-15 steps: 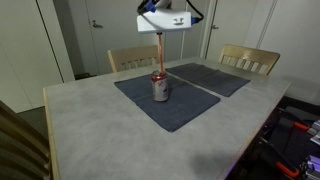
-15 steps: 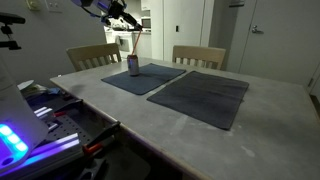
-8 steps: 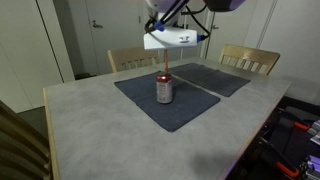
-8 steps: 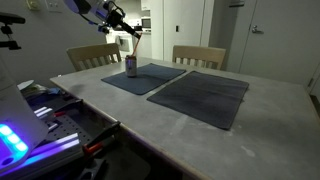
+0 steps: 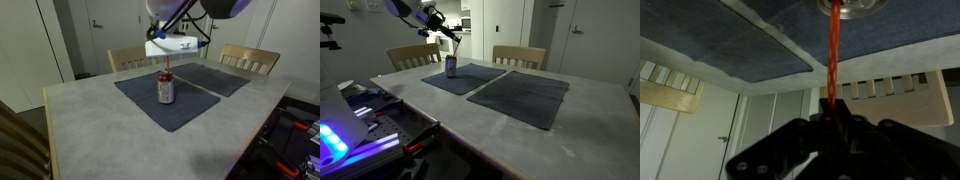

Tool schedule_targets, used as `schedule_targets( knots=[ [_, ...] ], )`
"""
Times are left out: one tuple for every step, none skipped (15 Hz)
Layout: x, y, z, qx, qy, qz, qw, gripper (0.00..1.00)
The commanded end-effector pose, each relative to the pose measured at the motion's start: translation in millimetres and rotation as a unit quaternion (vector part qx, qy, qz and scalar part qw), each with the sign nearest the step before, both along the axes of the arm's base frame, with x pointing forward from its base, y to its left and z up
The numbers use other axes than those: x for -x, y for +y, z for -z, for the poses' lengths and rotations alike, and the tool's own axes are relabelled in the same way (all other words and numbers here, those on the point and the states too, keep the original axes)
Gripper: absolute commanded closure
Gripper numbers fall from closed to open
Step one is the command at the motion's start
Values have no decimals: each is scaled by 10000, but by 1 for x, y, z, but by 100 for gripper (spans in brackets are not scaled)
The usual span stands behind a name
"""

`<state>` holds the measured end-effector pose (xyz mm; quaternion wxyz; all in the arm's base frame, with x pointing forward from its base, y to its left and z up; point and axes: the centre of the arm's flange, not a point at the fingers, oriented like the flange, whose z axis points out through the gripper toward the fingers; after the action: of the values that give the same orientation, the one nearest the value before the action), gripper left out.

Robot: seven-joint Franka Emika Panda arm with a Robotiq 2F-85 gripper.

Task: Place the red straw in the can

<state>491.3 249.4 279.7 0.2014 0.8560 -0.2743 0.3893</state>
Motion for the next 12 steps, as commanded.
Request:
schedule_targets(
  knots=[
    [-2,5,-3,-26,91,-12,10000,98],
    [-1,8,-5,-26,118,2,9999,98],
    [0,10,-6,-29,145,12,9999,98],
    [1,12,-7,-27,177,31,9998,98],
    [0,13,-8,-33,215,55,9997,98],
    [3,15,-8,-56,254,79,9996,98],
    [5,17,-6,-79,287,96,9995,67],
    [8,19,-5,-90,314,126,9994,66],
    [10,21,-4,-106,329,154,9993,60],
    [13,22,-4,-116,339,171,9992,53],
    [16,24,-4,-112,337,186,9992,45],
    [19,26,-3,-111,336,197,9992,38]
  ],
)
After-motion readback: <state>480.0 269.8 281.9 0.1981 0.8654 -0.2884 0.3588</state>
